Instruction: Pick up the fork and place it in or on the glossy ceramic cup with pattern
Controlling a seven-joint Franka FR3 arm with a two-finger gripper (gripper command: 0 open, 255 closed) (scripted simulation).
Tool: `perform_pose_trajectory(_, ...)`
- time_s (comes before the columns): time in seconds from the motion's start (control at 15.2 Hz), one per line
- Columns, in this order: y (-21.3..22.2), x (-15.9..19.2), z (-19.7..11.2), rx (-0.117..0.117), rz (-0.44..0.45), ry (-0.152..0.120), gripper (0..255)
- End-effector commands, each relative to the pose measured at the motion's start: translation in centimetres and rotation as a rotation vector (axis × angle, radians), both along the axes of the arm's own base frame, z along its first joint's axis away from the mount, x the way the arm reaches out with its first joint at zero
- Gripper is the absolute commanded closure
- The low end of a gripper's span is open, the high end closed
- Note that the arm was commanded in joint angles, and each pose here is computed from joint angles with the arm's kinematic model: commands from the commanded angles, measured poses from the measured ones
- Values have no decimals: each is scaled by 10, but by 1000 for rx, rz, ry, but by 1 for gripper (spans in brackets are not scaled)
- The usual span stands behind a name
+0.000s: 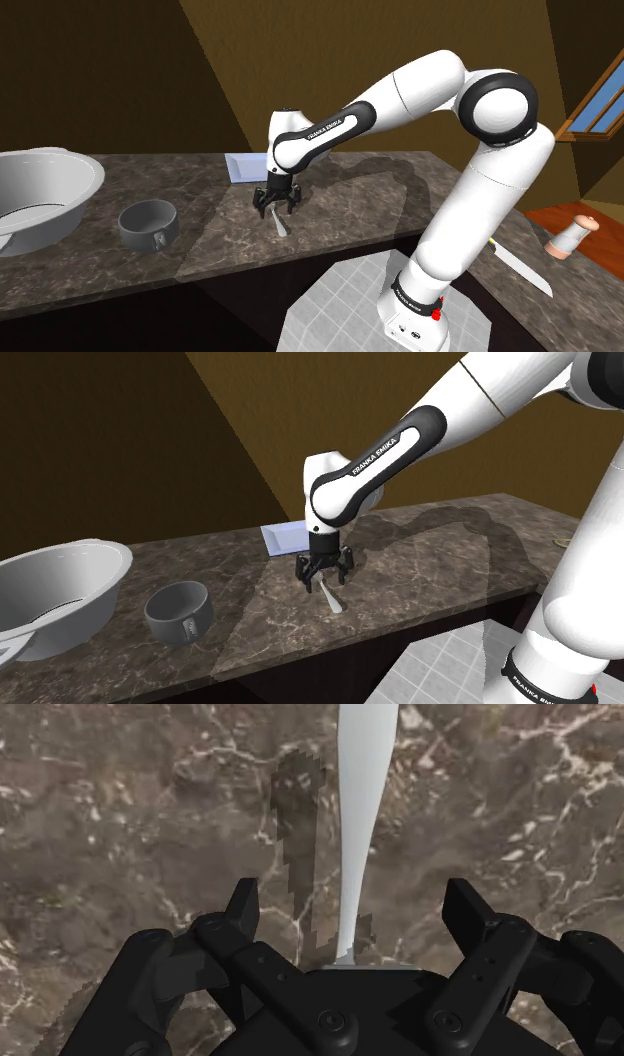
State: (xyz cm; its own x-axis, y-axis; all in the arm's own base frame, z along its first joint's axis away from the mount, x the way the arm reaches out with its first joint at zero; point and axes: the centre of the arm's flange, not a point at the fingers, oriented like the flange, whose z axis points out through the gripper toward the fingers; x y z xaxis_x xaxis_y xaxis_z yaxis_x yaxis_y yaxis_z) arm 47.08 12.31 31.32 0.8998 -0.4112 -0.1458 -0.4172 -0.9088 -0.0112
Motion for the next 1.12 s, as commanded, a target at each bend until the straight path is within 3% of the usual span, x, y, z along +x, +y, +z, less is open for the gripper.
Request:
perform_pose_trajectory(0.0, 1, 0, -4, 0, 0, -1, 0)
perform_pose_trajectory(0.4, 1, 0, -4, 0, 0, -1, 0)
perform_pose_trajectory(0.46, 1, 0, -4, 0, 0, -1, 255)
perform_pose_trajectory(1.06, 1, 0, -4, 0, 0, -1, 255)
